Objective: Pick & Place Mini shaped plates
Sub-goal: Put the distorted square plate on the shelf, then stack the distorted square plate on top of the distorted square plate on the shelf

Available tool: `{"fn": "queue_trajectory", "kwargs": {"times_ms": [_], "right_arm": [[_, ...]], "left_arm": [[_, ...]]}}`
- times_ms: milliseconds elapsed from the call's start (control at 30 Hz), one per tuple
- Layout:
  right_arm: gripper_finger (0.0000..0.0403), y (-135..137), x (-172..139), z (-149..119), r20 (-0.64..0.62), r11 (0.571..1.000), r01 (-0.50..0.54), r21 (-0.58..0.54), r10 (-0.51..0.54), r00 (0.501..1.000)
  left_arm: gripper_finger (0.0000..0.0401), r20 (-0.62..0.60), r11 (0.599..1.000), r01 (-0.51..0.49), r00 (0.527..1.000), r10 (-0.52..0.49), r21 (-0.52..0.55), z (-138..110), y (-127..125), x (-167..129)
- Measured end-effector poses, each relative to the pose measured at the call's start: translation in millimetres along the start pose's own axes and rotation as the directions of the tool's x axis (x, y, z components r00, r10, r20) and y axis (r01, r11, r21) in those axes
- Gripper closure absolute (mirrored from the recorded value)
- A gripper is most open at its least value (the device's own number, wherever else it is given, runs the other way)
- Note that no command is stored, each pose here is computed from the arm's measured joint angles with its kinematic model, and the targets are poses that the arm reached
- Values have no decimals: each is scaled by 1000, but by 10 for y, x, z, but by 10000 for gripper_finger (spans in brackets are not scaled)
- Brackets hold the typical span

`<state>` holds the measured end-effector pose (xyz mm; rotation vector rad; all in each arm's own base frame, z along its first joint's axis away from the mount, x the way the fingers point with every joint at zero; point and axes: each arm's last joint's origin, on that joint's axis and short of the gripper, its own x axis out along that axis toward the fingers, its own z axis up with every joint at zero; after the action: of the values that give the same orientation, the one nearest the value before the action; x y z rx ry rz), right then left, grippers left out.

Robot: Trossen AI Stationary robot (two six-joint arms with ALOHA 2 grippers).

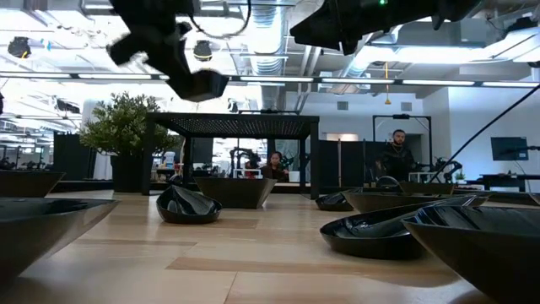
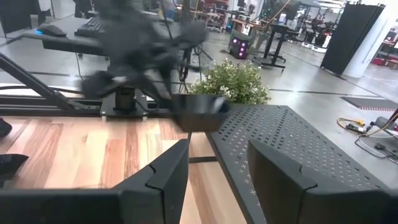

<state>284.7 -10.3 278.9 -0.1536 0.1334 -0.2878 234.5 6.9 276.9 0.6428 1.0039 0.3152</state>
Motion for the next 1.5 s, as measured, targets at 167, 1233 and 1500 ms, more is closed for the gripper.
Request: {"fn": "queue_trajectory", "kwargs": {"times_ms": [167, 1233, 1500], "right_arm": [[244, 0, 0, -1, -1, 1000, 0, 0, 0, 1000], [244, -7, 2, -2, -1, 1000, 2, -1, -3, 1000], [244, 7, 30, -35, -15, 1000, 0, 10, 0, 1000]], "left_arm": [[393, -123, 998, -58, 991, 52, -40, -222, 367, 215], [300, 1, 993, 34, 999, -34, -112, -288, 521, 158], [300, 220, 957, 206, 962, -160, -206, -10, 49, -281]]}}
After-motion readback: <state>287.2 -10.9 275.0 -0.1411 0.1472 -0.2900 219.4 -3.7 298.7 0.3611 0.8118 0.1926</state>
